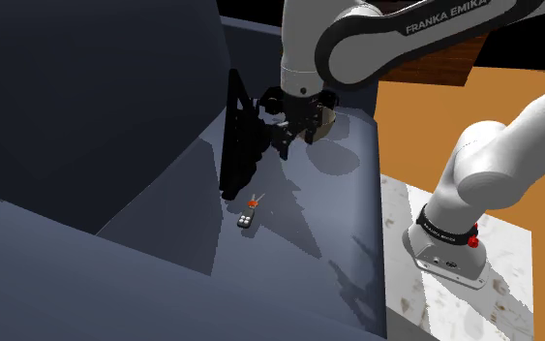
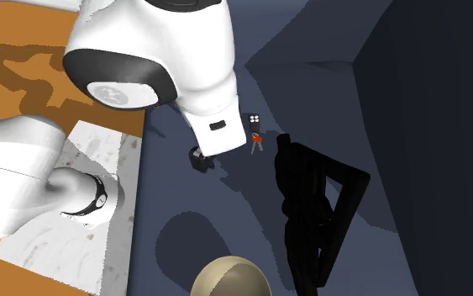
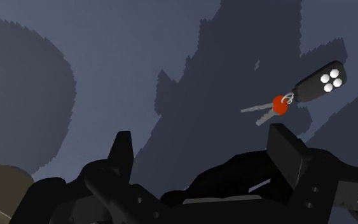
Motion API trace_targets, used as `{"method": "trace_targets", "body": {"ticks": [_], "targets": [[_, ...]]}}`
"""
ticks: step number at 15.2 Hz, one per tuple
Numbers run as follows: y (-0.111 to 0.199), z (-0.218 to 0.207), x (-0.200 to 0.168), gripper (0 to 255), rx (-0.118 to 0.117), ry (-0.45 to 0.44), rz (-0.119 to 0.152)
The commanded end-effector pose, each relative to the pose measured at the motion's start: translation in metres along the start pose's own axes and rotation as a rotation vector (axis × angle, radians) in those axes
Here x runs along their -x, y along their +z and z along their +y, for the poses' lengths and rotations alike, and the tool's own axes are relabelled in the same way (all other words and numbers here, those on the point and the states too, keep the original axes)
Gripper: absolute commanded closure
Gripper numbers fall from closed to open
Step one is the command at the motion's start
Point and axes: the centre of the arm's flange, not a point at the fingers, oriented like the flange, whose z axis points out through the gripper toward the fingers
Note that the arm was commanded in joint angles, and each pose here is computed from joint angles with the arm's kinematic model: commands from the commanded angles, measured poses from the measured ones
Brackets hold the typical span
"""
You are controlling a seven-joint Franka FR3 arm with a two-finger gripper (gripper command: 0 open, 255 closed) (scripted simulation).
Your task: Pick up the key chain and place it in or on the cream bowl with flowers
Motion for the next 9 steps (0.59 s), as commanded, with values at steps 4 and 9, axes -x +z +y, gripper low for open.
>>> {"method": "trace_targets", "body": {"ticks": [4,9], "targets": [[0.034,-0.058,-0.004,0,-0.006,0.015,-0.010],[0.065,-0.115,-0.007,0,-0.010,0.029,-0.020]]}}
